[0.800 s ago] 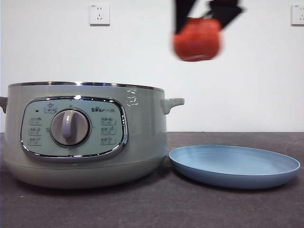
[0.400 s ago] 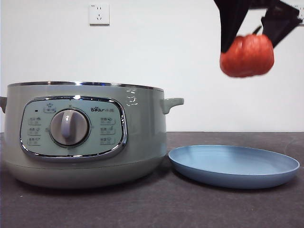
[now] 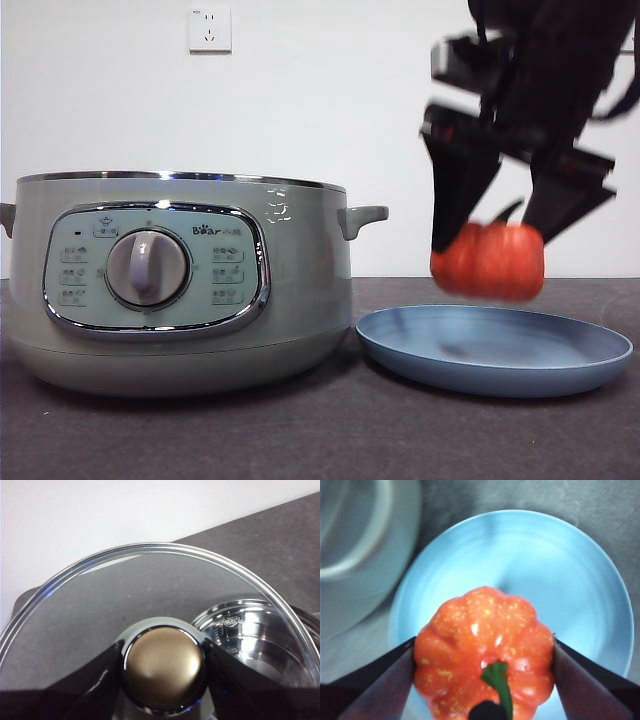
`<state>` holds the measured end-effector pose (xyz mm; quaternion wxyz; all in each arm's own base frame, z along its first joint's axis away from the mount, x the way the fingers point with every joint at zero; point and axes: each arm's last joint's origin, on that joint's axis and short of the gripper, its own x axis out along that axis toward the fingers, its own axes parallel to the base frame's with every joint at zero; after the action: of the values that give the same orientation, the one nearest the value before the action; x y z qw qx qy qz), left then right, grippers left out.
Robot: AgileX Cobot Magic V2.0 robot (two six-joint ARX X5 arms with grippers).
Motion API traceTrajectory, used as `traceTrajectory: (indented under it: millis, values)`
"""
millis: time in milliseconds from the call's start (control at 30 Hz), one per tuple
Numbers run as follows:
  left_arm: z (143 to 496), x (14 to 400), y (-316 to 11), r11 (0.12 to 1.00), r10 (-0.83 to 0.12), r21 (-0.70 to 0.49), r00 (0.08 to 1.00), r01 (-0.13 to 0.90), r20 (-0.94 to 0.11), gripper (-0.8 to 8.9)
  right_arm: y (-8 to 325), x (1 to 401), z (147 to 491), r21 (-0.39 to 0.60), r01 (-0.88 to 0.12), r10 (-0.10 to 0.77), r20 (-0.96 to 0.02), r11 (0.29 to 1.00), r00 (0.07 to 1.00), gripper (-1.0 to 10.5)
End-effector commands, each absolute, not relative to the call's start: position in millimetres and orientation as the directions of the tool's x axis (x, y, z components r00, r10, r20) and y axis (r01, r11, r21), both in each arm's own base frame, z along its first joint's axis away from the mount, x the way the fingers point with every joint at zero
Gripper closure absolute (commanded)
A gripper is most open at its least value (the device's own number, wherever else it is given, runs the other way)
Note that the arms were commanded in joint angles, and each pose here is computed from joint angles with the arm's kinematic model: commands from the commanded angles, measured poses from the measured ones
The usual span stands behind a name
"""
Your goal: Take the pumpkin out from the steamer,put the pumpkin in the blue plate,close the lid
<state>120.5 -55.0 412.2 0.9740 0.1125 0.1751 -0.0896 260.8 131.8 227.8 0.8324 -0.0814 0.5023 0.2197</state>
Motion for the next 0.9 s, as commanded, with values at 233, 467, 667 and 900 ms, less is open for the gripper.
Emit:
traceTrajectory:
  millis: [233, 467, 667, 900]
  values:
    - [419.5, 120.1, -54.6, 0.964, -0.143, 0.173, 0.944, 0.201, -0.298, 8.22, 131.5, 267.0, 203.5, 0.025, -0.391, 0.206, -0.879, 0.920, 0.430, 9.6]
    - [419.4, 120.3, -54.8, 0.964, -0.144, 0.173, 0.943, 0.202, -0.299, 8.22, 134.3, 271.2, 189.5, 0.026, -0.395, 0.193, -0.901, 0.918, 0.389, 9.6]
    - [419.3, 120.1, -55.6, 0.959, -0.172, 0.165, 0.938, 0.229, -0.302, 8.22, 134.7, 272.3, 181.3, 0.022, -0.398, 0.177, -0.917, 0.917, 0.358, 9.4]
    - [419.2, 120.0, -56.1, 0.956, -0.190, 0.159, 0.934, 0.246, -0.304, 8.22, 136.2, 270.7, 181.5, 0.029, -0.387, 0.177, -0.919, 0.922, 0.351, 4.6]
